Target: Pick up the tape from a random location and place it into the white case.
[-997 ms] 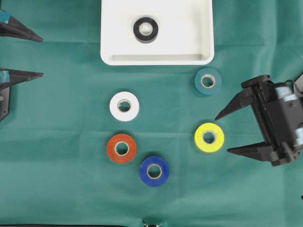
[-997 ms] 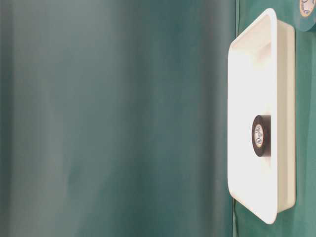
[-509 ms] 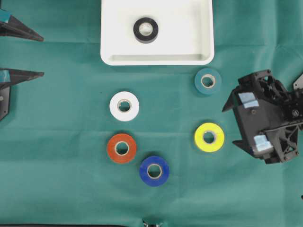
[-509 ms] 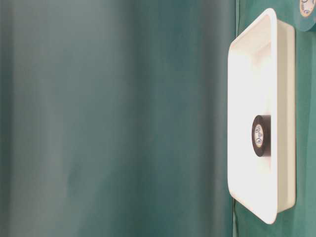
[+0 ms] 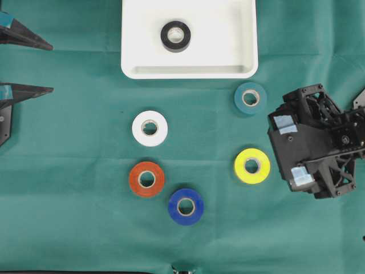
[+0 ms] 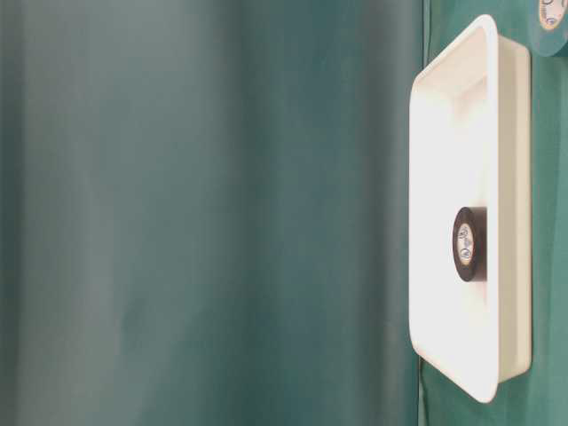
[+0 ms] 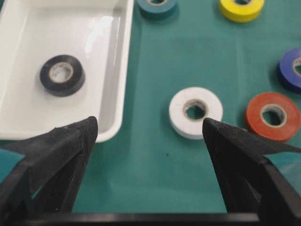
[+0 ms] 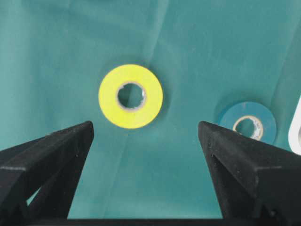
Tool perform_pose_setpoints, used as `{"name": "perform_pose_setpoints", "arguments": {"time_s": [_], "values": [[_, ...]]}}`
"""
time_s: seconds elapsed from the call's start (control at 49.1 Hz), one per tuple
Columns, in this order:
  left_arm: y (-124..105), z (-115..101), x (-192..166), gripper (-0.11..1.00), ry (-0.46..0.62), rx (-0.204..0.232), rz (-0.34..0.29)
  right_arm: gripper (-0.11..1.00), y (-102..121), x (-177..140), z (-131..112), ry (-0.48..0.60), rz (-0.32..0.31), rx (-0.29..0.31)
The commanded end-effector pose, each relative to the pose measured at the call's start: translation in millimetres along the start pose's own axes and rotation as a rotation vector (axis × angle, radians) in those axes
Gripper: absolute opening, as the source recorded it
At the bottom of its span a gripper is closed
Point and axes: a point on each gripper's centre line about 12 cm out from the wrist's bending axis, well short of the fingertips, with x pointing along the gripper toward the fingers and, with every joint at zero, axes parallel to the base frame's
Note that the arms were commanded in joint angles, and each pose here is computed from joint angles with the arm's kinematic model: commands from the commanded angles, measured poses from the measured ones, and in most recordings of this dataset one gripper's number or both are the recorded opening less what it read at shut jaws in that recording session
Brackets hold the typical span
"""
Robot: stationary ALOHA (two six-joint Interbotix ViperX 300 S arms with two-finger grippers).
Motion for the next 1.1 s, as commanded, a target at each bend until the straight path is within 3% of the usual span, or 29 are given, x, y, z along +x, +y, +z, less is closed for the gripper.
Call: {"name": "perform_pose_setpoints", "arguments": {"time_s": [0.0,0.57,1.079], "values": [[0.9,4.8,-0.1,0.98,-0.012,-0.001,0.004,0.92,1.0,-10.1,6.8,-0.036,0.007,0.004],[0.8,4.2,0.1,0.98,-0.011,-0.003,0.003,0.92,10.5,1.3,7.5,-0.045,0.022,-0.023],[0.9,3.8,0.4,0.98,-0.011,-0.001,0.004,0.92,12.4,64.4,-14.3,-0.007,0.029,0.001]]}}
